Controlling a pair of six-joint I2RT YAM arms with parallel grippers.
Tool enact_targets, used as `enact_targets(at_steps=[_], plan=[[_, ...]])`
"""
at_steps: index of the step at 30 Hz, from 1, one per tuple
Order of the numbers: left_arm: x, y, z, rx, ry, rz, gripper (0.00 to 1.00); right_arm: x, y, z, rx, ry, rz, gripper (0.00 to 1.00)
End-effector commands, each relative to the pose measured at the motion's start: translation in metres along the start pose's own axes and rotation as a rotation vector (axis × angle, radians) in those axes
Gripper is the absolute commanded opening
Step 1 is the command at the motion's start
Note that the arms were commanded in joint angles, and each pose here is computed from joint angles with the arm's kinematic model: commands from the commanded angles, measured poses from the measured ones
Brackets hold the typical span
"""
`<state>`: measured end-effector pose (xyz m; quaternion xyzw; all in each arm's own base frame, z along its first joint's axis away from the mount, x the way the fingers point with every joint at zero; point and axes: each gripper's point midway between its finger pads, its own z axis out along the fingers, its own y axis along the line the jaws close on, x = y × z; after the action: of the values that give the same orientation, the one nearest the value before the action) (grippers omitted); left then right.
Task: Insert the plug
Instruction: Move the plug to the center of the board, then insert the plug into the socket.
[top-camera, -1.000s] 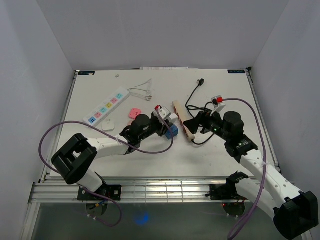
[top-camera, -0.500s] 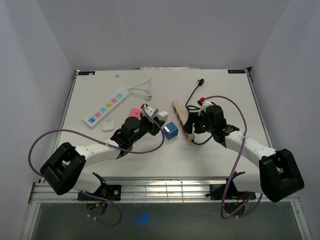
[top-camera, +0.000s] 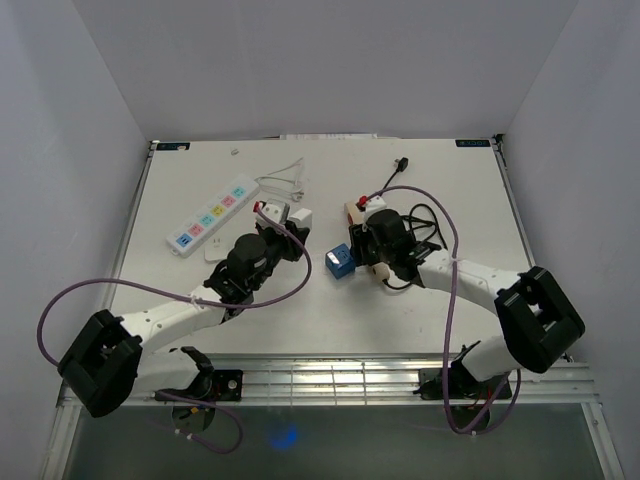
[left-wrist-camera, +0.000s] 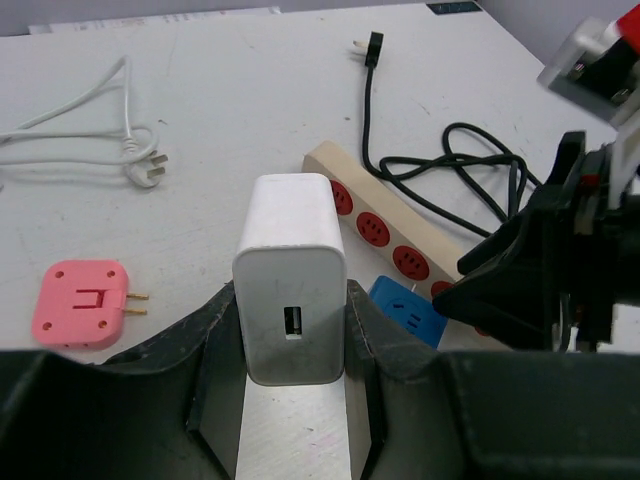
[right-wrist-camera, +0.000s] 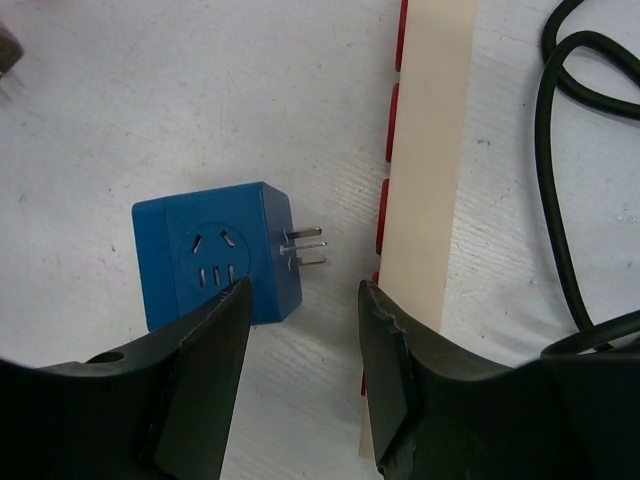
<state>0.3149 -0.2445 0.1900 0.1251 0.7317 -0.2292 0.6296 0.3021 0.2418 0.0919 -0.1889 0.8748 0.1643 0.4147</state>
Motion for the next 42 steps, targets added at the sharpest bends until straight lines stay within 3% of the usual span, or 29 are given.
enact_targets(at_steps=[1,4,6,7,10,12,16,25,28,33,42], plan=[[-0.035,0.011,-0.013,-0.068,-0.101,-0.062,0.0,-0.007,0.001,0.009,0.071,0.001,-0.04,0.52],[-0.041,0.015,-0.019,-0.085,-0.123,-0.07,0.0,0.002,0.028,0.026,0.008,0.05,-0.049,0.52],[-0.045,0.017,-0.022,-0.095,-0.138,-0.075,0.0,0.01,0.063,0.037,-0.119,0.087,-0.055,0.52],[-0.047,0.017,-0.024,-0.097,-0.144,-0.077,0.0,0.013,0.094,0.034,-0.277,0.11,-0.055,0.48],[-0.051,0.016,-0.028,-0.088,-0.158,-0.085,0.0,0.005,0.148,0.021,-0.501,0.043,-0.096,0.49],[-0.051,0.014,-0.028,-0.077,-0.157,-0.087,0.0,-0.009,0.16,0.008,-0.547,-0.017,-0.107,0.52],[-0.046,0.007,-0.021,-0.036,-0.135,-0.064,0.0,-0.018,0.132,0.002,-0.408,-0.06,-0.12,0.61],[-0.032,-0.006,-0.014,0.049,-0.138,-0.012,0.0,-0.038,0.036,-0.011,-0.151,-0.115,-0.025,0.64],[-0.028,-0.01,-0.014,0.079,-0.136,-0.016,0.0,-0.033,0.007,-0.009,-0.032,-0.089,-0.046,0.65],[-0.014,-0.024,-0.007,0.153,-0.091,-0.012,0.0,-0.021,-0.021,0.01,0.115,-0.012,-0.057,0.8],[-0.012,-0.036,-0.008,0.225,-0.079,0.008,0.0,0.004,-0.047,0.038,0.262,0.122,-0.077,0.79]])
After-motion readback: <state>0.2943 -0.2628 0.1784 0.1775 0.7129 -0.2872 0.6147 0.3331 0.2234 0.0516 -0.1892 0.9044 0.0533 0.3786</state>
